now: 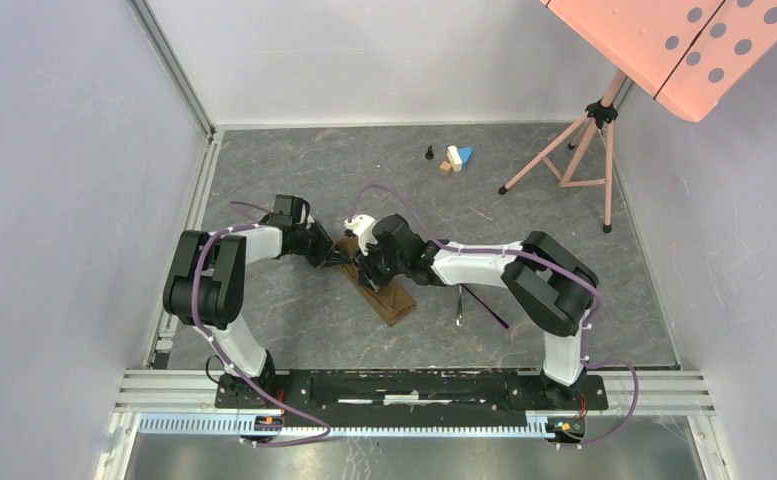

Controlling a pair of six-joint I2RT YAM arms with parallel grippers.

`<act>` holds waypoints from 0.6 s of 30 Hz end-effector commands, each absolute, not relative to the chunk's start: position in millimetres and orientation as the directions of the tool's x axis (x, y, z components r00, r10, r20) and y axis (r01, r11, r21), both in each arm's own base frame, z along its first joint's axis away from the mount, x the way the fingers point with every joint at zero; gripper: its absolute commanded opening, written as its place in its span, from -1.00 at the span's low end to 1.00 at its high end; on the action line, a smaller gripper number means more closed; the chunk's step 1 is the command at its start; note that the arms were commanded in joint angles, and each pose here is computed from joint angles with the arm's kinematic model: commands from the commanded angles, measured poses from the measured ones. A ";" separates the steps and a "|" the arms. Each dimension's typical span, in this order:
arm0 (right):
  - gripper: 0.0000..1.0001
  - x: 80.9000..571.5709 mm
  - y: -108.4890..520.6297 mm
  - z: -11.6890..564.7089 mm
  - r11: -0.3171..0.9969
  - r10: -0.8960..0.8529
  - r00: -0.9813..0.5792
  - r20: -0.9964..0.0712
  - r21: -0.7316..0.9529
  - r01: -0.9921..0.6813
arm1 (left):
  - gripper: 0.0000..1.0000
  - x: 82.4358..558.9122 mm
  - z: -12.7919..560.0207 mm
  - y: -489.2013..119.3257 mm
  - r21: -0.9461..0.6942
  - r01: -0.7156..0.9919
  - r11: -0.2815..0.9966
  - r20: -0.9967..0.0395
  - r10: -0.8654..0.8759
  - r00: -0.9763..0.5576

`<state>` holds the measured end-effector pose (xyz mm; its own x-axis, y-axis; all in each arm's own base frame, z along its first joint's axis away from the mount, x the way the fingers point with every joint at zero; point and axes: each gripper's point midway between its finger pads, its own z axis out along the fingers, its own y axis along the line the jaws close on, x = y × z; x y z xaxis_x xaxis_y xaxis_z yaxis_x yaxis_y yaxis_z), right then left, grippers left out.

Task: Fold the napkin into a case and place the utensils inside
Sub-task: Smooth out the smaller rectangle-folded napkin at the center of the board.

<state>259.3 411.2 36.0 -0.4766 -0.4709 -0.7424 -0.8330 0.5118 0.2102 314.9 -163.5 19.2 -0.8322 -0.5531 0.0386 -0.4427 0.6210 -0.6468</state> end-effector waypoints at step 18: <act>-0.15 223.6 369.1 69.2 0.457 -0.620 -0.243 -0.746 -0.092 -0.885 | -0.95 296.4 -4.2 -127.0 -0.534 -0.405 0.742 -0.036 -0.498 -0.866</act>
<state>214.7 363.3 31.3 -0.3541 -0.5838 -0.7306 -0.8796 0.4732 0.0481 312.6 -152.0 17.6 -0.8513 -0.5246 0.0101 -0.3992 0.6351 -0.6613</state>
